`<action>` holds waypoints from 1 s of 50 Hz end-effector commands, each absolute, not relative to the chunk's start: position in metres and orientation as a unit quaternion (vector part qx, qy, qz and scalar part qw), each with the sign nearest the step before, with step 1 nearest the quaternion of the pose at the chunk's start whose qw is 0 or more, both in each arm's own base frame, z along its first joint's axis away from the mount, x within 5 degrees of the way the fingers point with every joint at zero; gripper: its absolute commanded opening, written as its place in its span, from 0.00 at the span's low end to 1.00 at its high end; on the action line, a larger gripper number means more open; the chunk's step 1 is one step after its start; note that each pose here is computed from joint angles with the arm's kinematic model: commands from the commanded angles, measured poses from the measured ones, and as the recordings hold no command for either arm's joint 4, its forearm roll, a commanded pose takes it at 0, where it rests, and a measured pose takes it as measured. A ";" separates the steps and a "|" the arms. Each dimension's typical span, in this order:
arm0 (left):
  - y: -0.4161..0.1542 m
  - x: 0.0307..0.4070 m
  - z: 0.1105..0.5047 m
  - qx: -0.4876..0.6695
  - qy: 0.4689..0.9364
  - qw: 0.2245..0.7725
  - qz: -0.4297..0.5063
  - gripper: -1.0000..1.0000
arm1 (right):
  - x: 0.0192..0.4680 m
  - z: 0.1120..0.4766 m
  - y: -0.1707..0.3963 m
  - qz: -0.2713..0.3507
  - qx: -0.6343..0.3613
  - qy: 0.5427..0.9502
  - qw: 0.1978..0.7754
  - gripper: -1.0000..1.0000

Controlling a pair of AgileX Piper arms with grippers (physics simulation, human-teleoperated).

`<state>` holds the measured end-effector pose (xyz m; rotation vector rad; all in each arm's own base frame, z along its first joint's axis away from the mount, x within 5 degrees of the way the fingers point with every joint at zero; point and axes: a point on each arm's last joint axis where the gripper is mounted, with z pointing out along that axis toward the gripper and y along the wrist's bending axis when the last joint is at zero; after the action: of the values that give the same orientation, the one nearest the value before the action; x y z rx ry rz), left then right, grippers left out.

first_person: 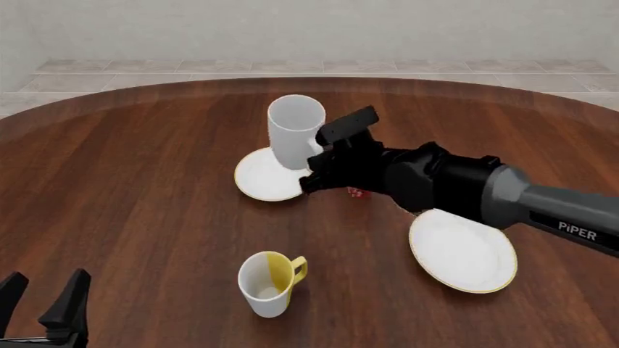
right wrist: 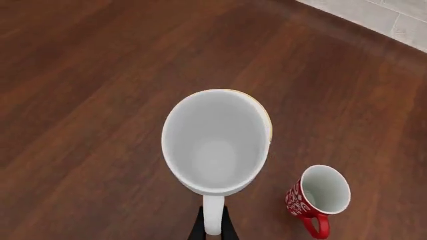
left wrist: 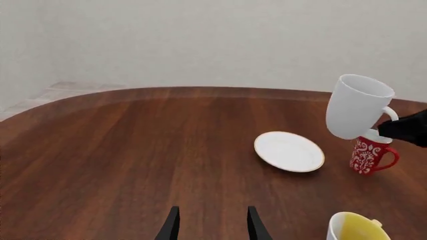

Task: Put the white mug on the left plate.

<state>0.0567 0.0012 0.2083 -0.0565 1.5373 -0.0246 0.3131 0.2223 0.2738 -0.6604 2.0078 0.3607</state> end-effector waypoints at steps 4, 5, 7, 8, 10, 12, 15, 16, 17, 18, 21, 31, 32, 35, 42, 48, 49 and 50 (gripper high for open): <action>0.002 0.057 0.208 -0.027 0.698 0.716 -0.008 1.00 | 0.332 0.289 0.242 0.162 -0.254 0.831 0.467 0.00; 0.002 0.057 0.208 -0.028 0.698 0.715 -0.007 1.00 | 0.337 0.287 0.242 0.160 -0.248 0.836 0.462 0.00; 0.002 0.057 0.207 -0.028 0.698 0.715 -0.007 1.00 | 0.342 0.285 0.242 0.160 -0.242 0.840 0.459 0.00; 0.002 0.057 0.207 -0.028 0.699 0.715 -0.007 1.00 | 0.345 0.286 0.241 0.157 -0.243 0.839 0.462 0.00; 0.002 0.057 0.207 -0.028 0.699 0.715 -0.007 1.00 | 0.347 0.285 0.243 0.157 -0.244 0.839 0.461 0.00; 0.002 0.057 0.207 -0.029 0.699 0.714 -0.007 1.00 | 0.349 0.288 0.244 0.160 -0.238 0.839 0.462 0.00; 0.002 0.057 0.207 -0.029 0.700 0.714 -0.007 1.00 | 0.358 0.287 0.244 0.153 -0.240 0.839 0.463 0.00; 0.002 0.057 0.207 -0.029 0.700 0.714 -0.008 1.00 | 0.363 0.286 0.243 0.152 -0.235 0.842 0.462 0.00; 0.002 0.057 0.207 -0.029 0.700 0.714 -0.008 1.00 | 0.363 0.286 0.243 0.152 -0.235 0.842 0.462 0.00; 0.002 0.057 0.207 -0.029 0.700 0.714 -0.008 1.00 | 0.366 0.285 0.242 0.148 -0.236 0.841 0.463 0.00; 0.002 0.057 0.207 -0.031 0.701 0.712 -0.007 1.00 | 0.373 0.285 0.244 0.147 -0.235 0.841 0.465 0.00; 0.002 0.057 0.206 -0.034 0.704 0.710 -0.007 1.00 | 0.391 0.277 0.253 0.142 -0.238 0.844 0.459 0.00; 0.002 0.057 0.206 -0.035 0.704 0.710 -0.007 1.00 | 0.392 0.277 0.254 0.142 -0.237 0.844 0.459 0.00; 0.002 0.057 0.206 -0.036 0.704 0.709 -0.007 1.00 | 0.397 0.275 0.255 0.142 -0.235 0.845 0.459 0.00; 0.002 0.058 0.206 -0.035 0.705 0.708 -0.006 1.00 | 0.405 0.266 0.262 0.144 -0.233 0.847 0.456 0.00; 0.003 0.057 0.206 -0.036 0.706 0.707 -0.004 1.00 | 0.414 0.258 0.264 0.144 -0.227 0.848 0.456 0.00; 0.003 0.057 0.206 -0.036 0.707 0.706 -0.004 1.00 | 0.416 0.256 0.264 0.144 -0.227 0.849 0.455 0.00; 0.003 0.058 0.205 -0.035 0.707 0.706 -0.004 1.00 | 0.418 0.254 0.265 0.144 -0.224 0.850 0.455 0.00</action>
<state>0.0575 0.0024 0.2060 -0.0775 1.5653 -0.0124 0.4032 0.2601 0.2638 -0.5793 2.0915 0.3501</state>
